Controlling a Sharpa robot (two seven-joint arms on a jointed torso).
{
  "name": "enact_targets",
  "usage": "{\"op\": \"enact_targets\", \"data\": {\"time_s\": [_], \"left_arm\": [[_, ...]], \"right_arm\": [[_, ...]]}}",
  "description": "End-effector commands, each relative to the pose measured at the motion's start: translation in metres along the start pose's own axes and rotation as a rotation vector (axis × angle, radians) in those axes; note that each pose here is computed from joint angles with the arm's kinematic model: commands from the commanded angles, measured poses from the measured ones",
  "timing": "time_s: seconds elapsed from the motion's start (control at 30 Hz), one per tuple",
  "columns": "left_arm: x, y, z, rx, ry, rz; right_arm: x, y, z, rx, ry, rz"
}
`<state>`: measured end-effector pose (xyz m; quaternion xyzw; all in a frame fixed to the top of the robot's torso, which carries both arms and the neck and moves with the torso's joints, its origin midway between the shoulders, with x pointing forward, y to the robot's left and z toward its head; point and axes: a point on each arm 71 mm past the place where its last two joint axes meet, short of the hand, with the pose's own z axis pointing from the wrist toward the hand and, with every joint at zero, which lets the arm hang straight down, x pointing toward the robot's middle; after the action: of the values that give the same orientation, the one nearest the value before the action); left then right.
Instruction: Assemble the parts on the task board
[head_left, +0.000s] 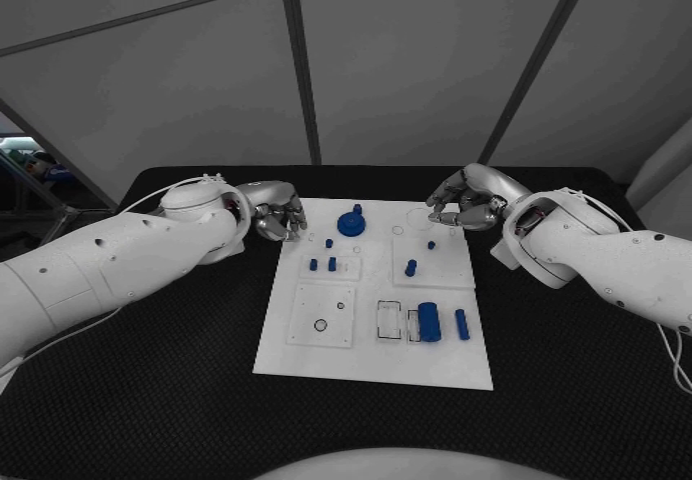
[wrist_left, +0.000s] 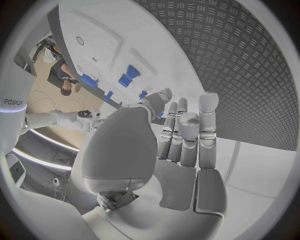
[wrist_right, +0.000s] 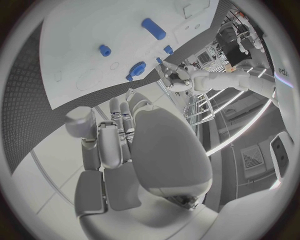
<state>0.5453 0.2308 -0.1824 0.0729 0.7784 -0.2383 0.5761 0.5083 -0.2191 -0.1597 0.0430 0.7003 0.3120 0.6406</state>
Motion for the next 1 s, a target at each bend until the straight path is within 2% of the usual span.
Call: {"op": "enact_targets", "data": {"time_s": [0.03,0.13,0.27,0.4,0.5,0.6,0.8,1.0], "left_arm": [[-0.0177,0.0080,-0.0097,0.048,-0.143,-0.204],[-0.0267,0.0191,-0.0203,0.049,-0.205,-0.362],[-0.0371,0.0317,-0.0380,0.053,-0.300,-0.639],[-0.0404,0.0369,-0.0530,0.060,-0.368,-0.882],[-0.0400,0.0348,-0.0639,0.082,-0.400,-1.051],[-0.0382,0.0304,-0.0702,0.103,-0.405,-1.134],[-0.0351,0.0211,-0.0752,0.137,-0.390,-1.203],[-0.0335,0.0163,-0.0759,0.151,-0.379,-1.220]], "right_arm": [[0.003,0.001,-0.002,-0.009,0.065,-0.239],[0.003,0.000,-0.005,-0.005,0.070,-0.308],[0.008,-0.001,-0.010,-0.002,0.072,-0.374],[0.013,0.000,-0.014,-0.005,0.069,-0.405],[0.019,0.001,-0.016,-0.008,0.074,-0.419],[0.024,0.002,-0.016,-0.011,0.081,-0.424],[0.033,0.006,-0.015,-0.027,0.096,-0.420],[0.040,0.010,-0.012,-0.039,0.108,-0.414]]}}
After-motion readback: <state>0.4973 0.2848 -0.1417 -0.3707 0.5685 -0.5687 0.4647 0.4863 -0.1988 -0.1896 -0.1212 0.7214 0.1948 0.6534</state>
